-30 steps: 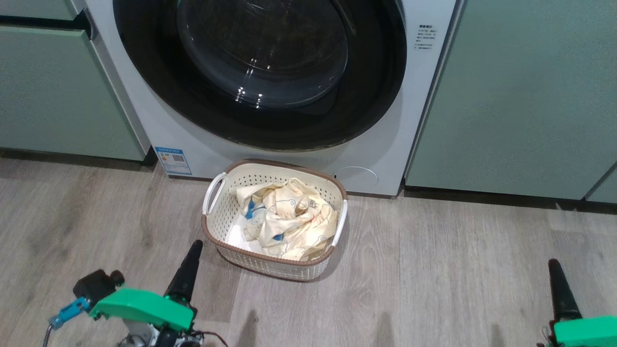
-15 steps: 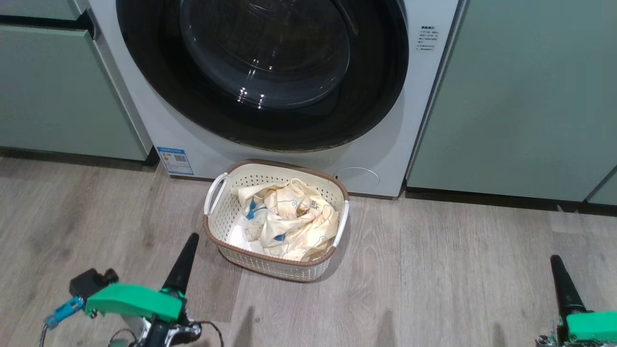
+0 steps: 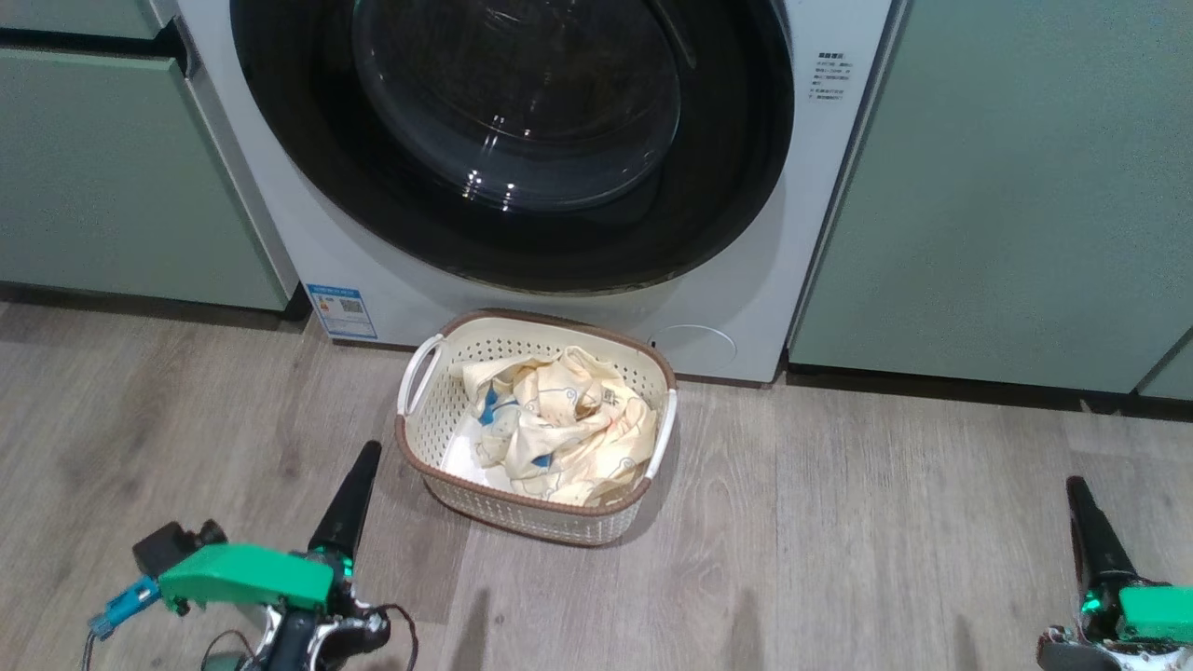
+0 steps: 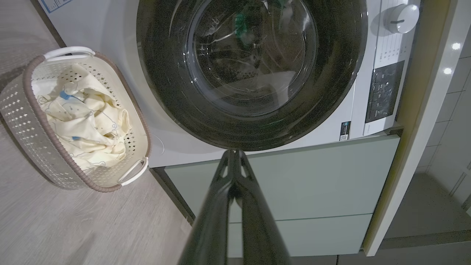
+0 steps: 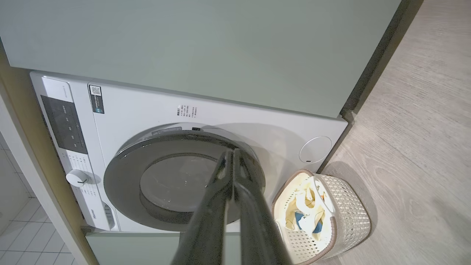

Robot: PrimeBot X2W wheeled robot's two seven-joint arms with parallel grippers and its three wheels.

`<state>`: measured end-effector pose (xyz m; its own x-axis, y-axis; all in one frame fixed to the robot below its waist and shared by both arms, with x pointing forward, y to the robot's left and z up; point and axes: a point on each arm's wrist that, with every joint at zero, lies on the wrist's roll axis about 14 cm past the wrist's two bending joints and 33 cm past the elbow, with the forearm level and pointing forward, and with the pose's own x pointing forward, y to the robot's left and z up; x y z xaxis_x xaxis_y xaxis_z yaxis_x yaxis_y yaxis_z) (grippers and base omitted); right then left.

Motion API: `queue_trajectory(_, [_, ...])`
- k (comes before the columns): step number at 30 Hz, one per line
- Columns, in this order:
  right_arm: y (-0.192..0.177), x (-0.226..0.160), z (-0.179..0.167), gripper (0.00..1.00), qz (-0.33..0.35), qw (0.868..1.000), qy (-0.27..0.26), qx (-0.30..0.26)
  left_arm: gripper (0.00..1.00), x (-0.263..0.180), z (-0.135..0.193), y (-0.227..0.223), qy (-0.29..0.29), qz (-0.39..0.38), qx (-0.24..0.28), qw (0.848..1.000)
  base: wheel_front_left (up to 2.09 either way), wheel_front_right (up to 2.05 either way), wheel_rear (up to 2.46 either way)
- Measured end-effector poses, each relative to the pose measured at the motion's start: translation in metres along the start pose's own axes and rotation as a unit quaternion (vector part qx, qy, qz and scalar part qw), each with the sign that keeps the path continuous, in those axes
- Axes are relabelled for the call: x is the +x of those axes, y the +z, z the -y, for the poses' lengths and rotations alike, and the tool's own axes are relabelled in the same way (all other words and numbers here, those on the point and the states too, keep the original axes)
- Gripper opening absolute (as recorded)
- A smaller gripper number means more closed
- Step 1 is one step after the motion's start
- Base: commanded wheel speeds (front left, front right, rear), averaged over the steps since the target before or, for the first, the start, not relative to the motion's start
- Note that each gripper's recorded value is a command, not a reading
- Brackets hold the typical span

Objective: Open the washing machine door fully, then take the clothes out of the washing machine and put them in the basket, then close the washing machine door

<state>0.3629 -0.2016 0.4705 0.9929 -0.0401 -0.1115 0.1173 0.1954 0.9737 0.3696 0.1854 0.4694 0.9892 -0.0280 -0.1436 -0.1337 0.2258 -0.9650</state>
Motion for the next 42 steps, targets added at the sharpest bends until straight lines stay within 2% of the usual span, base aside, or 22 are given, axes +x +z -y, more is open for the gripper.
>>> queue_trajectory(20, [0.0023,0.0087,-0.0068,0.0,-0.004,0.994,0.011,0.107,0.0,0.0023,0.0053,0.0047,-0.022,0.004,-0.113,0.993,0.0,0.0,0.0])
queue_trajectory(42, [0.0032,0.0089,-0.0065,0.0,-0.005,0.994,0.01,0.109,0.0,0.0026,0.006,0.0041,-0.023,0.004,-0.116,0.993,0.0,0.0,0.0])
